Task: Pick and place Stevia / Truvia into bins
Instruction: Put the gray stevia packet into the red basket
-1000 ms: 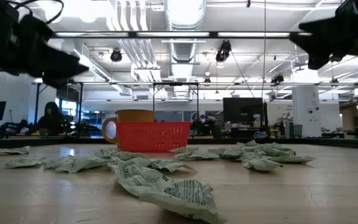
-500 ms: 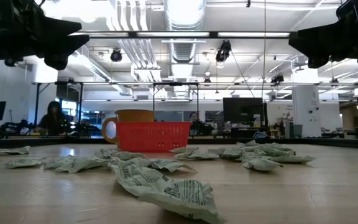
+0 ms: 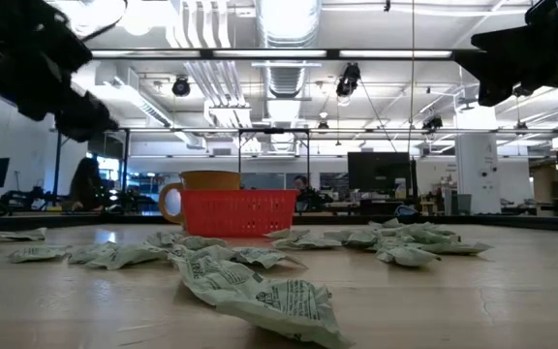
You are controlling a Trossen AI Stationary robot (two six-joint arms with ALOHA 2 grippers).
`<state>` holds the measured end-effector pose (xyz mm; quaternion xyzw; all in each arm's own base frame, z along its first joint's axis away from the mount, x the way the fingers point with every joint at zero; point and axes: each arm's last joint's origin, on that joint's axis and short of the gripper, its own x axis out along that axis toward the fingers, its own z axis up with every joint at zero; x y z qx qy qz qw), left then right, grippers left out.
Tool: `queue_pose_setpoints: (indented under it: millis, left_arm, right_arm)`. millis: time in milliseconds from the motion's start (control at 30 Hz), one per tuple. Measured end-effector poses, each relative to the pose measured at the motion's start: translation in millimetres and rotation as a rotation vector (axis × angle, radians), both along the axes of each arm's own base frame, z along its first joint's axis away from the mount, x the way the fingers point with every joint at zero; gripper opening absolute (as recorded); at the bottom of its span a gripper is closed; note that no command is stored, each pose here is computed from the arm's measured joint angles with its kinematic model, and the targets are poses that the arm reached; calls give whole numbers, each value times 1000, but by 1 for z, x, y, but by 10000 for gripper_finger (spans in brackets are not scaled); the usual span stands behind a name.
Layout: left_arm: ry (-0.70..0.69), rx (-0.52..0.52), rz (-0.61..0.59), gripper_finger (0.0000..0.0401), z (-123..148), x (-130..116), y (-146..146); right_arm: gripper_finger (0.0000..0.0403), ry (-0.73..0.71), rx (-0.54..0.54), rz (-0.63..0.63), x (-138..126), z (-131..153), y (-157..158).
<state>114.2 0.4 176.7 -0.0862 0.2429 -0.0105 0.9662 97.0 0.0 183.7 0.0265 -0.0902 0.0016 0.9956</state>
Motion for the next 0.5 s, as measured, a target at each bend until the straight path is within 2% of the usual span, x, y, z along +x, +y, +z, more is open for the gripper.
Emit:
queue_pose_setpoints:
  millis: [167, 300, 433, 500]
  left_arm:
    - [122, 26, 35, 185, 0, 14, -2]
    - [161, 22, 131, 185, 4, 36, 0]
    - [237, 28, 113, 185, 13, 68, -3]
    - [368, 45, 90, 185, 18, 80, -5]
  right_arm:
    - [176, 1, -5, 0, 0, 0, 0]
    - [176, -4, -27, -4, 0, 0, 0]
    - [176, -29, -59, -11, 0, 3, 0]
    - [176, -37, -59, -10, 0, 4, 0]
